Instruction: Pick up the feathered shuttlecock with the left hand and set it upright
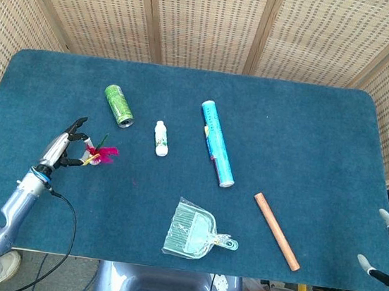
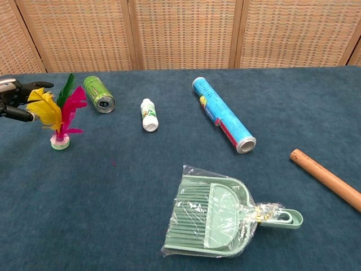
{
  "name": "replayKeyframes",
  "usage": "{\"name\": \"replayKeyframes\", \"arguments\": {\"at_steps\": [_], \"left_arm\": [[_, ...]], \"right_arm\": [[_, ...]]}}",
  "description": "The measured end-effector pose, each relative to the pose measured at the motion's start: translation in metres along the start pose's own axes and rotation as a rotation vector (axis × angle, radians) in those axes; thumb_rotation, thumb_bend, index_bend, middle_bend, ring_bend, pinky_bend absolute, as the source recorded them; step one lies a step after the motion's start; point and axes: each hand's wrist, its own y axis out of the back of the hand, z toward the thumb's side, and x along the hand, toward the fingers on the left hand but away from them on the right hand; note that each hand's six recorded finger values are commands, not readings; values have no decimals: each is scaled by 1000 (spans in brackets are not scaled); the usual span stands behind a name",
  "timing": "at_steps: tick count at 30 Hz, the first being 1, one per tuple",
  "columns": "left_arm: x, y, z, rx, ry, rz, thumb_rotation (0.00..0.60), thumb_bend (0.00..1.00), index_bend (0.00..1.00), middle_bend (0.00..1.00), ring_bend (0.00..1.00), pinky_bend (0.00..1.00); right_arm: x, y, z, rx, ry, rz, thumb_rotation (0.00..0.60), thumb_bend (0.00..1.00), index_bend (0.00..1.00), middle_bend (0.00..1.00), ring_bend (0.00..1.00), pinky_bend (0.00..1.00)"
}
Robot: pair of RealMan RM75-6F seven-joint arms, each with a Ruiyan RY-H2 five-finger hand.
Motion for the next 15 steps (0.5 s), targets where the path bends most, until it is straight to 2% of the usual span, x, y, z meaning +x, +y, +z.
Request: {"name": "replayKeyframes", "arguments": {"at_steps": [3,9,10,11,12,14,15], "left_arm": [[-2,-3,-4,13,8,-15,600,513,631,0,0,0],[-5,4,-12,19,26,19,600,513,485,0,0,0],[-7,6,-13,20,31,26,600,511,440,0,0,0],[-8,8,-14,18,36,32,600,499,332,0,0,0],[-9,9,-15,15,40,38,600,463,193,0,0,0],[-11,13,-19,12,52,49,600,365,30,0,0,0],[-12,14,-20,12,56,51,600,317,1,0,0,0]], "right_arm": [[1,2,0,-3,0,-5,600,0,0,0,0,0],[1,3,0,-9,1,-9,600,0,0,0,0,0],[2,3,0,-9,2,-10,600,0,0,0,0,0],[2,4,0,-10,3,-12,600,0,0,0,0,0],[2,4,0,-12,4,-12,600,0,0,0,0,0],[3,4,1,-13,5,-12,600,0,0,0,0,0],[3,5,1,-14,6,-12,600,0,0,0,0,0]]}}
